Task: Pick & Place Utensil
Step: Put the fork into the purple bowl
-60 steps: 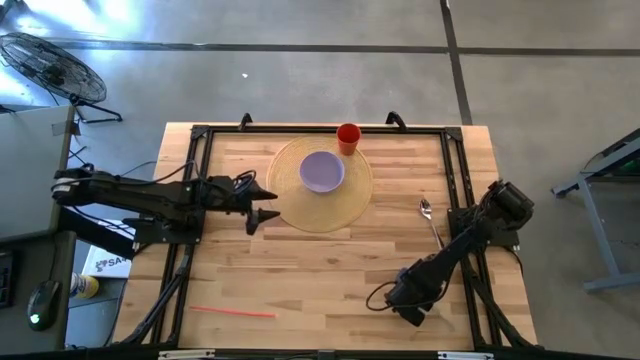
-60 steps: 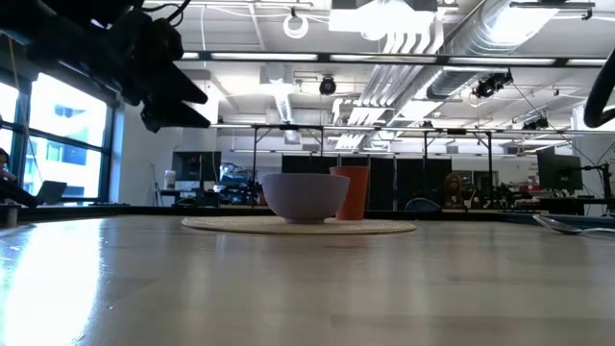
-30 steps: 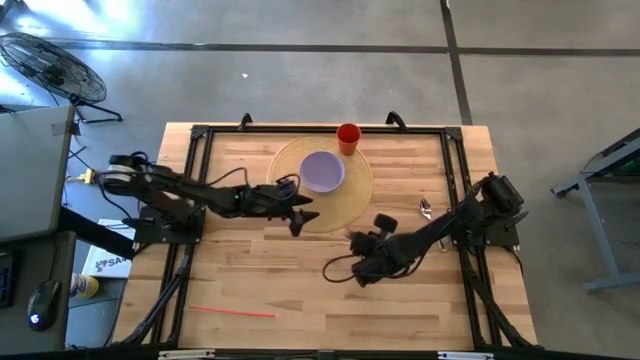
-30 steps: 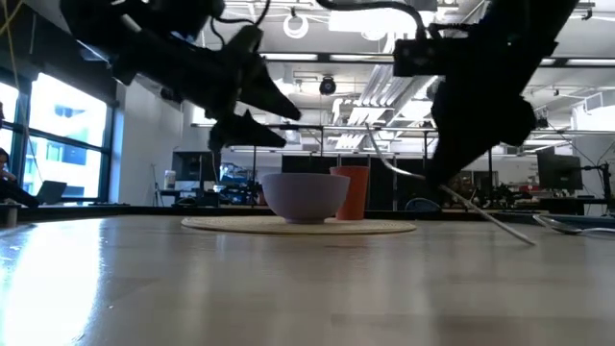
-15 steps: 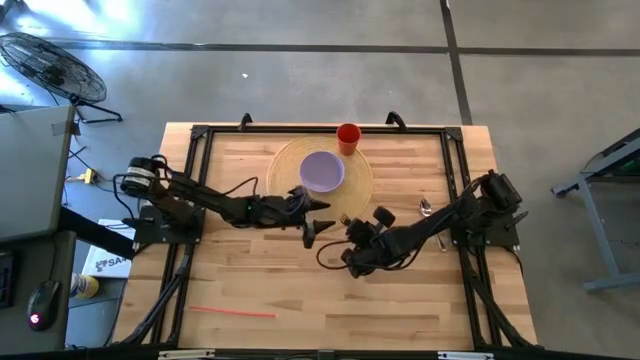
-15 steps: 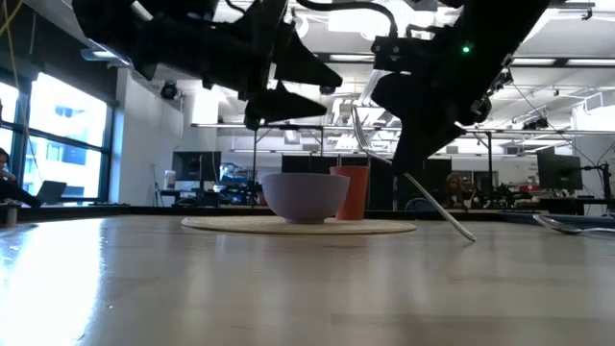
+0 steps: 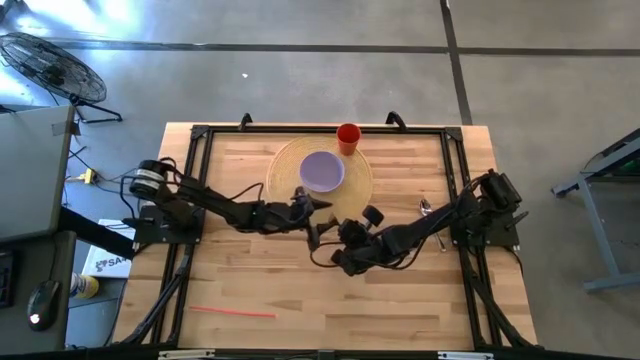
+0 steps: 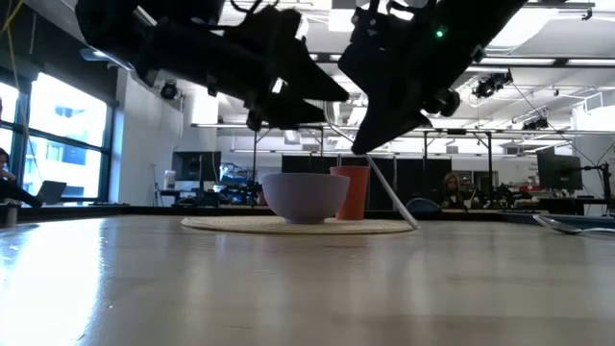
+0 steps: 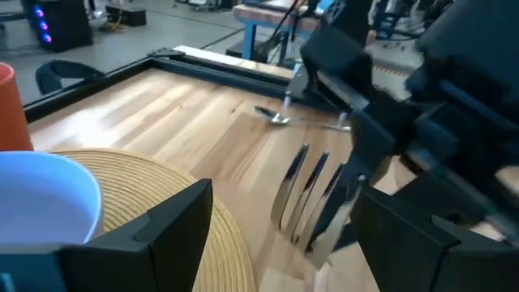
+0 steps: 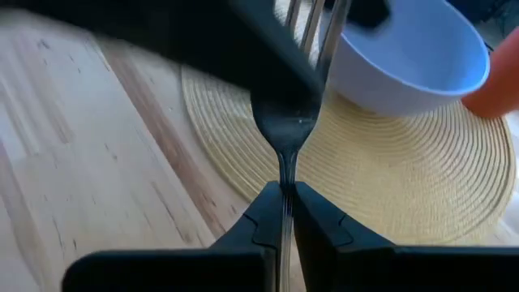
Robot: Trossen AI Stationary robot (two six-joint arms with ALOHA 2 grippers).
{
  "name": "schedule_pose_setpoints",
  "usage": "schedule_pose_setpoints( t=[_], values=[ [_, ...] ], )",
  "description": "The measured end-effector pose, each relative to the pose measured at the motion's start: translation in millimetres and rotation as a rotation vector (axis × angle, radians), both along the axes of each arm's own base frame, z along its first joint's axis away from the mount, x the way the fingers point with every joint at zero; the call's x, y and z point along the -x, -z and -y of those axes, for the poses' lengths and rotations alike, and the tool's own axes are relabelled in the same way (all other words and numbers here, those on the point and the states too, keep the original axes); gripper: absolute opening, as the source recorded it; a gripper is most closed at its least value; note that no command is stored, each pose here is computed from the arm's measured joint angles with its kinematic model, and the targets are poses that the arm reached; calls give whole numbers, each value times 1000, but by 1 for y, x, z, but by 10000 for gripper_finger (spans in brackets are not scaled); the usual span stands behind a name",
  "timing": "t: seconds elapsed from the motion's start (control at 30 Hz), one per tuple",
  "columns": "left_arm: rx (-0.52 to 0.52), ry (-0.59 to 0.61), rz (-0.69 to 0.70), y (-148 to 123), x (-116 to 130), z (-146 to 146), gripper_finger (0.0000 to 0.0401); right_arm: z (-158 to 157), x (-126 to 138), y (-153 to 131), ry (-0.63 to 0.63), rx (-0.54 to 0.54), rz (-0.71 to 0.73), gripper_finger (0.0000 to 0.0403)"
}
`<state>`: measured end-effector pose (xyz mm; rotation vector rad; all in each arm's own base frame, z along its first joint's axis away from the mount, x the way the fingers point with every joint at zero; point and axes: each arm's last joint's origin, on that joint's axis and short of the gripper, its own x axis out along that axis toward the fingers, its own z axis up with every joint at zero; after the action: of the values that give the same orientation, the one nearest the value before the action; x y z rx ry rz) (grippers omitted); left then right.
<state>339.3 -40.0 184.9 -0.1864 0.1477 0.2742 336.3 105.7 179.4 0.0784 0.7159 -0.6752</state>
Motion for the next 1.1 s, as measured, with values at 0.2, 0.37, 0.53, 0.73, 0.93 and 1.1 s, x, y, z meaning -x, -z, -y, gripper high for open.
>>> schedule_pose_setpoints(
  t=[0.2,0.37,0.53,0.73,0.93,1.1],
  values=[
    [-15,-29,-11,2,-14,1,278,0,0,-1,5,21,12,11],
    [-19,-31,-33,2,-13,1,239,0,1,0,27,25,11,13],
    [-11,-36,-31,2,-13,1,170,0,1,0,30,31,13,12],
    [-12,-30,-32,2,-13,1,71,0,1,0,28,31,14,14],
    [-10,-21,-37,2,-13,1,11,0,2,-1,10,40,-3,16],
    [-8,-19,-59,0,-11,1,5,-2,1,-1,-44,27,-30,30]
  ],
)
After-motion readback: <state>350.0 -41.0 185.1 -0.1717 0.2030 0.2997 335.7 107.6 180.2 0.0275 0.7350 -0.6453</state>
